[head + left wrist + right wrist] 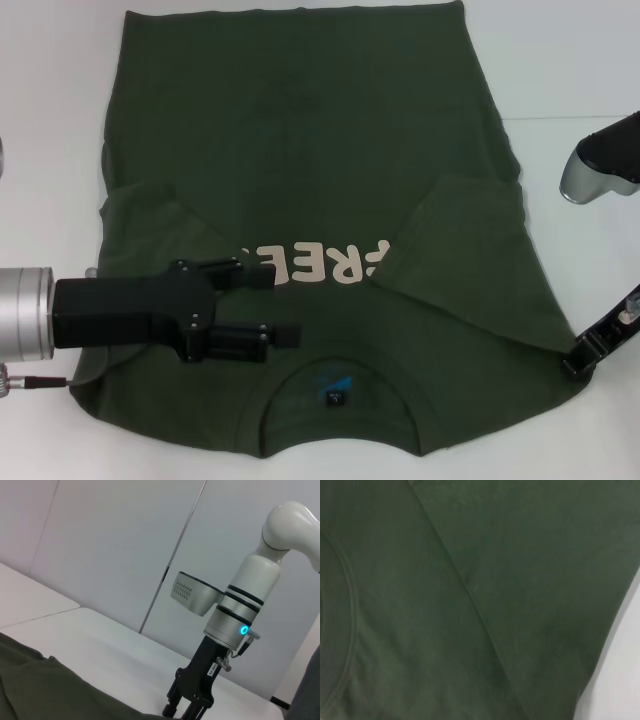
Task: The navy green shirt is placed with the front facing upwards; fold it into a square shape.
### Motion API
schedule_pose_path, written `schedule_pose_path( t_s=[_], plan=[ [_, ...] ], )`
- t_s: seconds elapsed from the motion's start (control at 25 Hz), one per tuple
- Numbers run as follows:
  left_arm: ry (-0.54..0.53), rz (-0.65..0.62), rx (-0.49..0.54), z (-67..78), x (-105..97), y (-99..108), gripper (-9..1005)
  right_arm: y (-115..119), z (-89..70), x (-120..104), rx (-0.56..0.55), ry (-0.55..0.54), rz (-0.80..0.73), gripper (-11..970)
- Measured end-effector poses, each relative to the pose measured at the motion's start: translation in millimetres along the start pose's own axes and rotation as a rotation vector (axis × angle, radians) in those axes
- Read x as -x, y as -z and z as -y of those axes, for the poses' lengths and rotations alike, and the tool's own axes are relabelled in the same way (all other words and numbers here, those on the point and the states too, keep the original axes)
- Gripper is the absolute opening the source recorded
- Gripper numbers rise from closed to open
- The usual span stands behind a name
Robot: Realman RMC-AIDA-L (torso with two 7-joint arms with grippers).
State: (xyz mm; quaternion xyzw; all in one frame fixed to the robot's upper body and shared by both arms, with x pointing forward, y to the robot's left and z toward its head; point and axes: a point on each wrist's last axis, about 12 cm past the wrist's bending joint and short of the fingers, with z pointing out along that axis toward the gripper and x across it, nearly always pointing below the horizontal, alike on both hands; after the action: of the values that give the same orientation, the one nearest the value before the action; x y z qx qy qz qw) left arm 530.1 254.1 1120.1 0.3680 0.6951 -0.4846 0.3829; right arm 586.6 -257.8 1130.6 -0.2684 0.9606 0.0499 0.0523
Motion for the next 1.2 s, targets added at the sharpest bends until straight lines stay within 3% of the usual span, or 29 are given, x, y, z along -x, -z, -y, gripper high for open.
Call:
schedule_pose_path(
  t_s=[0.44, 0.88, 0.96, 1.16, 1.2],
  plan=[
    [0.002, 0.003, 0.013, -1.1, -0.4, 1.2, 951, -5.3, -3.6, 3.0, -0.026, 0.017, -0.013, 478],
    [0.012, 0.033, 0.049, -3.5, -0.8, 10.5, 950, -7.9, -5.1, 6.1, -0.028, 0.020, -0.014, 88],
    [0.023, 0.039, 0.058, -4.0, -1.2, 13.0, 950, -7.4, -4.8, 6.6, -0.030, 0.020, -0.010, 78],
    [0.124, 0.004, 0.104, -6.6, 0.8, 24.3, 950, -5.6, -3.4, 6.7, -0.031, 0.021, 0.000, 54],
    [0.255, -0.048, 0.182, -9.7, 5.4, 39.2, 950, -5.5, -3.4, 6.7, -0.031, 0.021, 0.000, 49]
  ],
)
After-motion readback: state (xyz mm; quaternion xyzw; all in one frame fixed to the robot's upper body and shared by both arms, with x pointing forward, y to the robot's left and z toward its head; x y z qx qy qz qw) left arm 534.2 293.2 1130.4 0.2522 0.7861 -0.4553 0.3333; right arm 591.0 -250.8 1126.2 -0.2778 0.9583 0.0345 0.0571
